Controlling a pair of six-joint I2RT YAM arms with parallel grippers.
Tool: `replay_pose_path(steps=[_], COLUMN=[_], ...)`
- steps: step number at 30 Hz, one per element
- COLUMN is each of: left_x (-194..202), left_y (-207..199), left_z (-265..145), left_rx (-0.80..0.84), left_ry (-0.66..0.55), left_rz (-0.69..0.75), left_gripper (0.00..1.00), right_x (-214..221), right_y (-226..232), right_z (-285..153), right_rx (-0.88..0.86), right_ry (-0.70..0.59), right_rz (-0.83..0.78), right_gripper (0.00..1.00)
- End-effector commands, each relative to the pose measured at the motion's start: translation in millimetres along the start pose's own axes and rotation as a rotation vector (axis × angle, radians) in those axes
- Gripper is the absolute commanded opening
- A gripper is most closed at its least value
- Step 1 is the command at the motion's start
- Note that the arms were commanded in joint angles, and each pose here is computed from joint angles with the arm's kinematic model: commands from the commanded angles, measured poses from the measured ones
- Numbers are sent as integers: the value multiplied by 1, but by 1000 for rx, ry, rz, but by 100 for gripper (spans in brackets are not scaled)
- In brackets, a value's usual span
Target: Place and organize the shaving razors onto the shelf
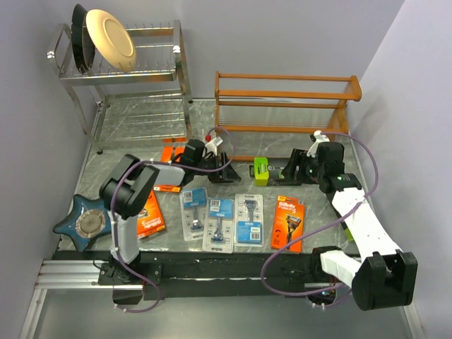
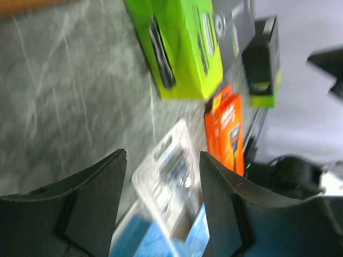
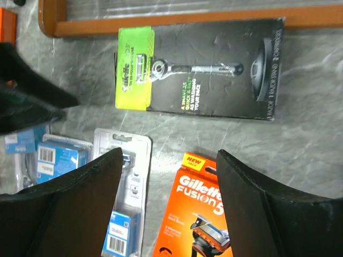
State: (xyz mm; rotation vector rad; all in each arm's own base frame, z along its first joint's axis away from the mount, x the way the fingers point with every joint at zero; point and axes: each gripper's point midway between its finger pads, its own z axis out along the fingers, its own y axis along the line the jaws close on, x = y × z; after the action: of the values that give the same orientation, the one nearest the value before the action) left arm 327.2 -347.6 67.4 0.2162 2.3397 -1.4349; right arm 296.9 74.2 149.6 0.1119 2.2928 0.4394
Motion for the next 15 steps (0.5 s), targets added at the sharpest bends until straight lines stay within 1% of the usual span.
replay_pose_path(steps=[1,2,4,6,7,8,9,11,15], left_x=[-46,-45,-44,-37,-43,-40,-39,-34,-20], left_y=[-51,-49,-51,-39,-32,-27,-29,-22,-17], left_z=[17,22,31,42,45,48,50,53,63], left_rx=[151,148,143,96,64,50,52,24,-19], left_ry=[-138,-135,-135,-119,-149,-148,-151,-159,-135], left_rz=[-29,-69,-99,-186,-217,-291,-327,-420,-464], left_gripper=[63,63,62,60,57,55,54,49,46], right_x=[-5,-3,3,10,10,12,14,15,15], right_y=[11,12,10,10,10,11,11,16,27], right_z=[0,0,1,2,1,1,1,0,-1], right_rx=[-62,-67,-63,-62,-63,-66,-69,-91,-148], right_ry=[-22,-18,-3,10,6,7,12,15,33], right_rz=[5,9,26,46,53,62,81,95,105], right_gripper=[78,78,78,79,79,79,79,80,80])
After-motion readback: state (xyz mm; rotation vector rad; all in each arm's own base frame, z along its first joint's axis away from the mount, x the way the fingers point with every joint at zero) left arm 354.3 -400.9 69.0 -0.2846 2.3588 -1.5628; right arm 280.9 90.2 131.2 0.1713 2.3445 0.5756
